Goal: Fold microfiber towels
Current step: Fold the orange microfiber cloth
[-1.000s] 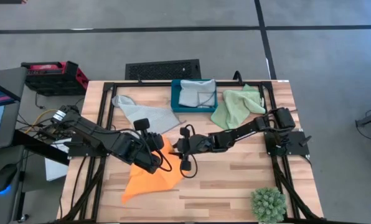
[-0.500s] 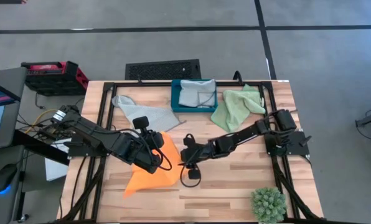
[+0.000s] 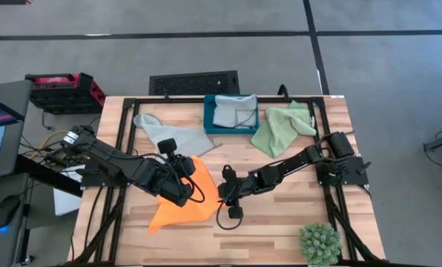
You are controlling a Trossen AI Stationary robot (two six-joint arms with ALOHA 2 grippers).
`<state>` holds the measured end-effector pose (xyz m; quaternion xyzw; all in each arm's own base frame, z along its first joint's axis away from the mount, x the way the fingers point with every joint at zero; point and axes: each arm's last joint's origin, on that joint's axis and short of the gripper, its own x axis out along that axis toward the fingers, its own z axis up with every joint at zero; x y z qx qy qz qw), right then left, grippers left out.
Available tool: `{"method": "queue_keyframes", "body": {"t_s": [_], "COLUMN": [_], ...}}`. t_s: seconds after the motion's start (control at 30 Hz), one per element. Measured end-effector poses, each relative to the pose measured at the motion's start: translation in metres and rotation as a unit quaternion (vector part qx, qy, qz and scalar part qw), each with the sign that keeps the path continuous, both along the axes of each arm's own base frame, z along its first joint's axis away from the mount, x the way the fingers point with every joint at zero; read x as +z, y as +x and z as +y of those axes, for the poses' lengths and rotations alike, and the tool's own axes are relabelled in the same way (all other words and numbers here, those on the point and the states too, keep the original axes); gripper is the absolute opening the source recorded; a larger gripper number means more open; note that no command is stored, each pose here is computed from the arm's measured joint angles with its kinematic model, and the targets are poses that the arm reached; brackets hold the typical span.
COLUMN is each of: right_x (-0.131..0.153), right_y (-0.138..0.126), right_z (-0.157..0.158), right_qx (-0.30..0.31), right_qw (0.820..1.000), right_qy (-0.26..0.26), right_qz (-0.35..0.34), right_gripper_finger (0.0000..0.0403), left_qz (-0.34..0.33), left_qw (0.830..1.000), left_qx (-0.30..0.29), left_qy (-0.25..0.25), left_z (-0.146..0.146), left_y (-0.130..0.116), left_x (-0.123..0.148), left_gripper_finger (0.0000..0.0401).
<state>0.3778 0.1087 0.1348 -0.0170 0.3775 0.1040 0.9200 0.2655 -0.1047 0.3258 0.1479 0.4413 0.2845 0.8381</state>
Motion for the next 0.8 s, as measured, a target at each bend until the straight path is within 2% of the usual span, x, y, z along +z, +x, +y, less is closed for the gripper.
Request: {"method": "queue_keyframes", "body": {"t_s": [0.57,0.67,0.8], "right_x": [-0.0066,-0.0065,-0.0064], "right_y": [-0.0072,-0.0072,-0.0074], "right_z": [-0.0011,-0.0011,0.0001], "right_qx": [-0.012,-0.006,0.005], "right_qw": [0.998,0.998,0.999], "right_qy": [0.019,0.013,-0.010], "right_qz": [0.058,0.056,0.049], "right_gripper_finger": [0.0113,0.0091,0.0022], "left_qz": [-0.006,-0.006,-0.006], "left_qw": [1.000,1.000,1.000], "left_qx": [0.004,0.004,0.005], "left_qy": [-0.003,-0.003,-0.003], "left_z": [-0.0001,-0.0001,-0.0001], "left_y": [0.0003,0.0003,0.0003], "left_x": [0.0001,0.0001,0.0001], "left_gripper_finger": [0.0000,0.0000,0.0000]}}
